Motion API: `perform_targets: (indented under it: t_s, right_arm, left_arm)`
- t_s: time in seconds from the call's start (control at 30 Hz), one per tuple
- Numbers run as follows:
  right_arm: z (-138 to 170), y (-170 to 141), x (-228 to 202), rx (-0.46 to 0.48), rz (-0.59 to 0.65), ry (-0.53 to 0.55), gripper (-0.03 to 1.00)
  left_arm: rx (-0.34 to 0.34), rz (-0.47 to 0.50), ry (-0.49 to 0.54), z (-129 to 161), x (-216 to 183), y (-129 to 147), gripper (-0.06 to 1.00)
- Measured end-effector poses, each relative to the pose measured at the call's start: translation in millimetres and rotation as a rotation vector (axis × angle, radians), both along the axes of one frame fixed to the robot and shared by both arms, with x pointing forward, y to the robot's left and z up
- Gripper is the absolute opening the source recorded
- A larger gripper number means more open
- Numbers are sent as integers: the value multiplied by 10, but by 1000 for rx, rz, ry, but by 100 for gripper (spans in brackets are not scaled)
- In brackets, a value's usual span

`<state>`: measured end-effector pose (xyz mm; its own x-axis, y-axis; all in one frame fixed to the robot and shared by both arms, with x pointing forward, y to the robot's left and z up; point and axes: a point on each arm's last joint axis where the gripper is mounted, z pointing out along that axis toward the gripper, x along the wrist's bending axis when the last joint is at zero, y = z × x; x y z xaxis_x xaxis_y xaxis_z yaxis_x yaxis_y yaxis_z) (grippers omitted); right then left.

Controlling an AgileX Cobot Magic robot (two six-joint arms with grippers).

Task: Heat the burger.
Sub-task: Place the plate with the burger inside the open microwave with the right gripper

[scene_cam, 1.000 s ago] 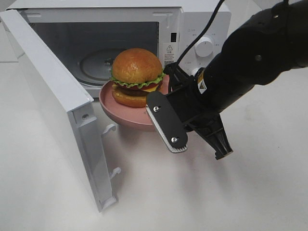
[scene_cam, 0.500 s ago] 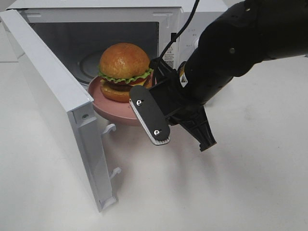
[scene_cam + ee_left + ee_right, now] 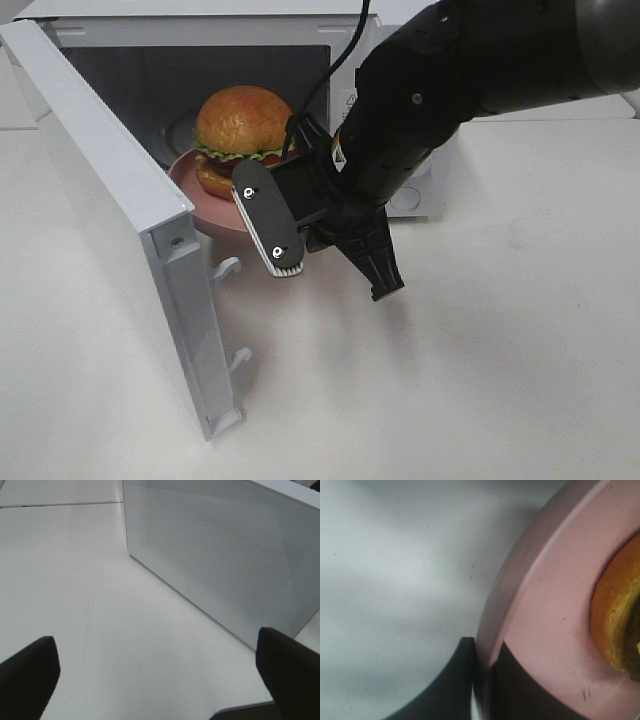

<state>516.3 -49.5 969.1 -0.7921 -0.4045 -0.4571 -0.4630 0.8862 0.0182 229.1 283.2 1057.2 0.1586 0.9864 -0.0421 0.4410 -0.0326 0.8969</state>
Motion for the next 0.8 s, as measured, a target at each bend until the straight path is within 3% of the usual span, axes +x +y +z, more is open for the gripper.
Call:
perform_targets:
  t_s: [0.8]
  right_arm:
    - [-51,447,489,-20,-88,-21,7]
  left_arm:
    - [0,0,0,0,0,0,99]
